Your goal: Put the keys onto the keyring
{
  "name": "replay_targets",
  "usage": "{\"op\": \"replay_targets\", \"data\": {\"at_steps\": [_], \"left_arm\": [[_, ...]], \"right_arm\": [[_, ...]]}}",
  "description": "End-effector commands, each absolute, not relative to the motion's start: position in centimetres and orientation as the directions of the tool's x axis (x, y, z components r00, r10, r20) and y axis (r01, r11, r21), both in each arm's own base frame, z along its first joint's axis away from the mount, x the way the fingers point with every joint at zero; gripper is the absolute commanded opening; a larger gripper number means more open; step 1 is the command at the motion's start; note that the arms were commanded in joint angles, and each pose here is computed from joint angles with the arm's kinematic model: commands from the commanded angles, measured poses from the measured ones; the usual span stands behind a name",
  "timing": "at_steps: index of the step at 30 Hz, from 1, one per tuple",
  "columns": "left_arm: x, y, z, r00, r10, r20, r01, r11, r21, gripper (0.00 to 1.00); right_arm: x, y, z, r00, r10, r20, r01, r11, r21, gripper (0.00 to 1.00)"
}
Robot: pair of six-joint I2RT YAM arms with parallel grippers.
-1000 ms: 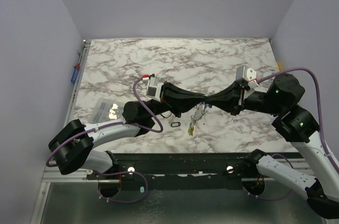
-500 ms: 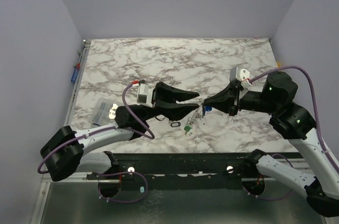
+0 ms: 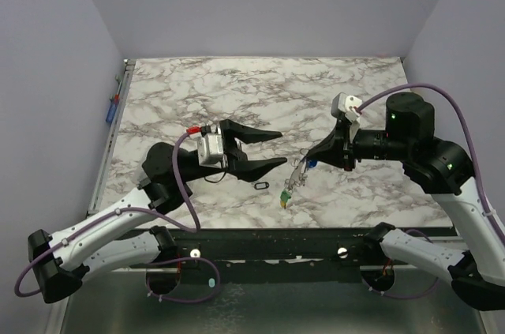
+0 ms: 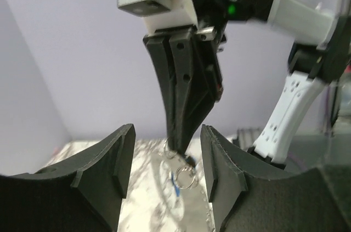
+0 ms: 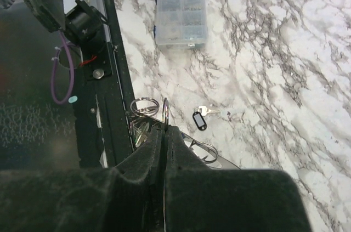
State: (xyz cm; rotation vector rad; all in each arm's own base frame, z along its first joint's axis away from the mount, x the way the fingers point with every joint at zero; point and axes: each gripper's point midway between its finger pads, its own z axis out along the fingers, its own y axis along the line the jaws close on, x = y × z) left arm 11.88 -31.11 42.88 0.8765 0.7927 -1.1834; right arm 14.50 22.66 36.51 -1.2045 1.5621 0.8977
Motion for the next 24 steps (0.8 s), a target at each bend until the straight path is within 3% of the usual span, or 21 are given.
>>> {"op": "replay_targets", "data": {"at_steps": [1,11,24], "left_arm": [[13.0,-31.1,38.1,0.244,-0.097,-0.965,0.961,0.156,0.227,0.57],[13.1,-33.1,35.3,0.194,0.191,-0.962,0.981,-0.024,0.193,0.54],[13.5,-36.9,34.7,0.204,0.209,-0.956,0.968,-0.192,0.164,0.43]], "right_arm": [[14.1,21.4,35.3,-0.186,-0.347,-0.919,-0.946,0.317,0.072,0.01],[15.0,20.4,32.8,-0.363,-0.412,-0.836,-0.883,0.438,0.168,0.01],[13.8,20.6,32.3,-0.344,-0.412,-0.844,-0.901,0.398,0.173,0.01]]}}
